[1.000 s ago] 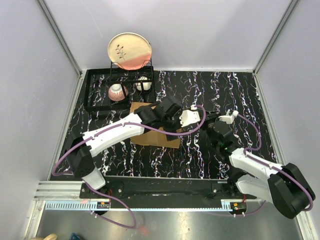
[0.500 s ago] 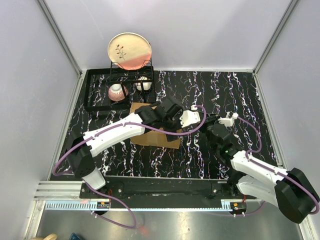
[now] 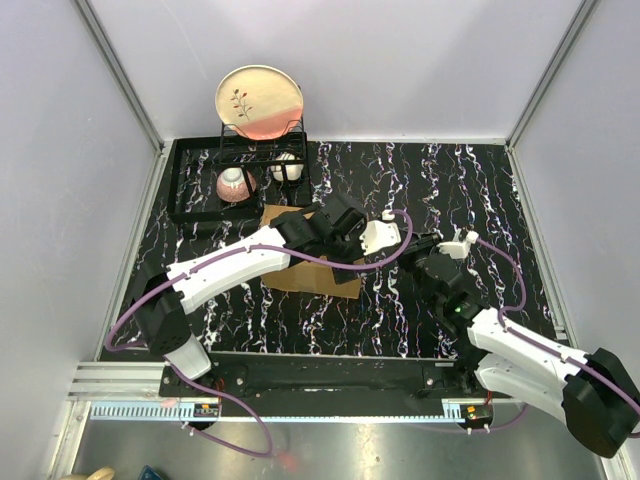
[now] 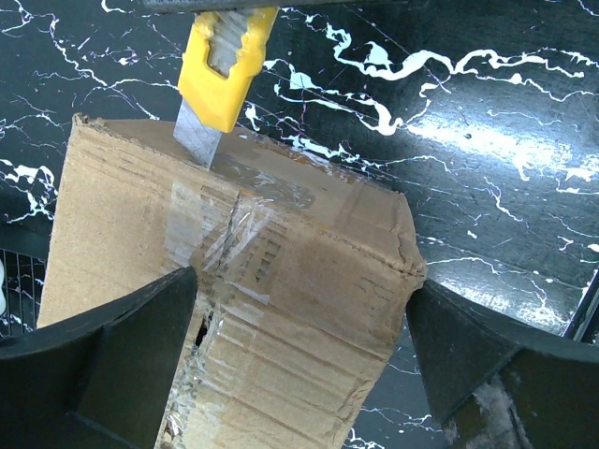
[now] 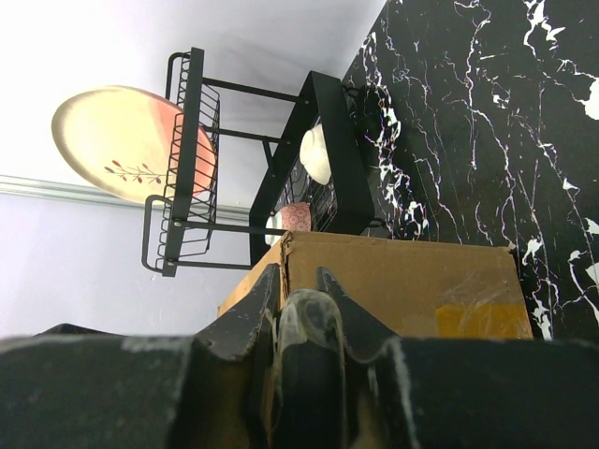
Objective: Unpack the express box
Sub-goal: Cut the express box at the center of the board.
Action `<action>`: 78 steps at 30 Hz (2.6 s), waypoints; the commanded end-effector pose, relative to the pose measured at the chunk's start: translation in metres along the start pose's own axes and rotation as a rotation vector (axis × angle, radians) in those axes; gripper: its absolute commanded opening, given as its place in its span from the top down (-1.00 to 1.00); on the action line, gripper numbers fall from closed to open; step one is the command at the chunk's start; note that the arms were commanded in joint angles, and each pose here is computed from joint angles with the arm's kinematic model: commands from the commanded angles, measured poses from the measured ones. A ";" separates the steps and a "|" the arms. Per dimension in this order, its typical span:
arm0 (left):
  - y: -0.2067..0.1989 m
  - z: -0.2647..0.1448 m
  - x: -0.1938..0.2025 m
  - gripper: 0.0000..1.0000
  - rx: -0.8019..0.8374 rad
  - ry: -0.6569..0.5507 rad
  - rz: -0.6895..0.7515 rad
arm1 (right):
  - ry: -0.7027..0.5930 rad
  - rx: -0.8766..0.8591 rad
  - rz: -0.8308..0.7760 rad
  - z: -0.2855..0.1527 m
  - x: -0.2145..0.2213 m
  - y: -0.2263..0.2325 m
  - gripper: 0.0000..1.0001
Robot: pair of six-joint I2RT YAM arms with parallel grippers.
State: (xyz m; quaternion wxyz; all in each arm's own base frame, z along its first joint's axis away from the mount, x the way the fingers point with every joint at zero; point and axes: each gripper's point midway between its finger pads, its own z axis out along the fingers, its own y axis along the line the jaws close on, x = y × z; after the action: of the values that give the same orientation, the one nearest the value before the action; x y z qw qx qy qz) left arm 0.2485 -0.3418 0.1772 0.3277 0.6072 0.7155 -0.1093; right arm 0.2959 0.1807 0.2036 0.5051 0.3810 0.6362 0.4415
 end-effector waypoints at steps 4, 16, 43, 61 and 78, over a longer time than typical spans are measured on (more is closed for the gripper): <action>0.058 0.010 -0.011 -0.98 -0.216 -0.041 -0.086 | 0.276 -0.087 0.018 -0.030 0.054 0.018 1.00; 0.058 0.013 -0.011 -0.98 -0.212 -0.041 -0.103 | 0.313 -0.073 0.034 -0.039 0.059 0.014 1.00; 0.066 0.014 -0.009 -0.98 -0.225 -0.038 -0.142 | 0.422 -0.072 0.030 -0.059 0.079 0.025 1.00; 0.068 0.016 -0.007 -0.98 -0.231 -0.031 -0.158 | 0.454 -0.067 0.037 -0.081 0.076 0.016 1.00; 0.045 0.000 0.005 -0.98 -0.133 -0.033 -0.151 | 0.413 -0.008 -0.045 -0.101 0.051 -0.009 1.00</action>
State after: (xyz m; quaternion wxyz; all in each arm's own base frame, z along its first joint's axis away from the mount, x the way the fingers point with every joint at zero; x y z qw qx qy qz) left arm 0.3075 -0.3375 0.1779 0.3834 0.5226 0.7581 -0.0728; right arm 0.1906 0.2149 0.2018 0.3683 0.2751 0.7134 0.5289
